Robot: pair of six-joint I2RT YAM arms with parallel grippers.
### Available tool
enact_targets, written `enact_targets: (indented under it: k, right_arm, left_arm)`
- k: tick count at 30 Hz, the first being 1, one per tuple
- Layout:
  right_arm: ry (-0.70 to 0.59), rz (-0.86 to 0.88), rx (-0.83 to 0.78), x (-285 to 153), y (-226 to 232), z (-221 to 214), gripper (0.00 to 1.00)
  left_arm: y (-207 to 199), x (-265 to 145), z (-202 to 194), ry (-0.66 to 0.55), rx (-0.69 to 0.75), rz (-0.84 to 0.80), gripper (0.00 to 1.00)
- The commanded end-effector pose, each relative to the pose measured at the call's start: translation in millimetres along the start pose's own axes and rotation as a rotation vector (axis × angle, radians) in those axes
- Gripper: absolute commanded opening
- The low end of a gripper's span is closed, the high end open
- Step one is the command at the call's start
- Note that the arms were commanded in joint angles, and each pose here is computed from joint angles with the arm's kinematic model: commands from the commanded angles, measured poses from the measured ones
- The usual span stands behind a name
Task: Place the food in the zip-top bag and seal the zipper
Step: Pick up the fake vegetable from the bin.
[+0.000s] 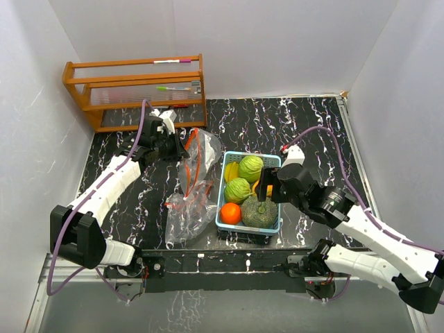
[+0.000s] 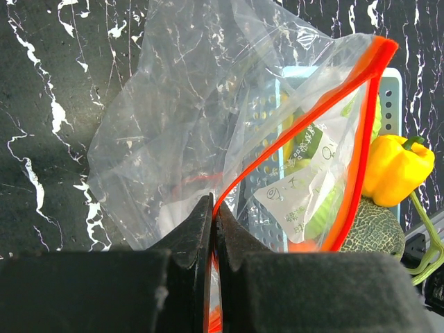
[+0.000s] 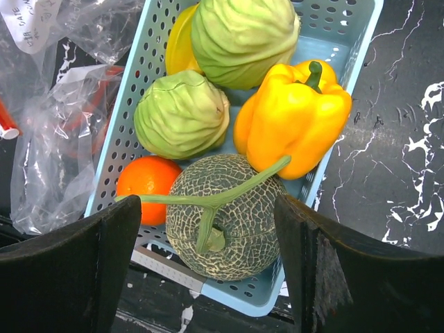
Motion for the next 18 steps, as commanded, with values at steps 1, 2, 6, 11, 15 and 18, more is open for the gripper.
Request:
enact_targets:
  k: [1, 2, 6, 11, 15, 18]
  right_arm:
    - [-0.054, -0.012, 0.004, 1.3, 2.0, 13.0, 0.79]
    - [-0.068, -0.035, 0.001, 3.3, 0.5, 17.2, 0.80]
    - [-0.150, -0.203, 0.016, 10.4, -14.9, 39.8, 0.82]
    - [-0.150, -0.319, 0.042, 22.5, -22.5, 42.9, 0.98]
    - [-0.107, -0.345, 0.053, 39.9, -23.5, 33.2, 0.98]
    - [-0.063, -0.382, 0.079, 56.6, -36.1, 25.3, 0.98]
  left_arm:
    - [-2.9, -3.0, 2.0, -0.007, -0.005, -0.017, 0.00]
    - [-2.7, -3.4, 1.7, -0.007, -0.005, -0.016, 0.00]
    - [-3.4, -3.9, 1.0, -0.011, -0.006, -0.022, 0.00]
    - [-5.5, -4.4, 1.2, -0.011, -0.006, -0.035, 0.00]
    - [-7.5, -5.4, 1.2, -0.014, -0.003, -0.045, 0.00]
    - [-7.8, -6.2, 0.9, -0.016, -0.003, -0.050, 0.00]
Point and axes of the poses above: each gripper's point midway between its finger pads, its own x axis out along the fingers, its own y axis along the line the jaws close on, z = x × y, the point moved 2 cm from there along -x, back along the fingers
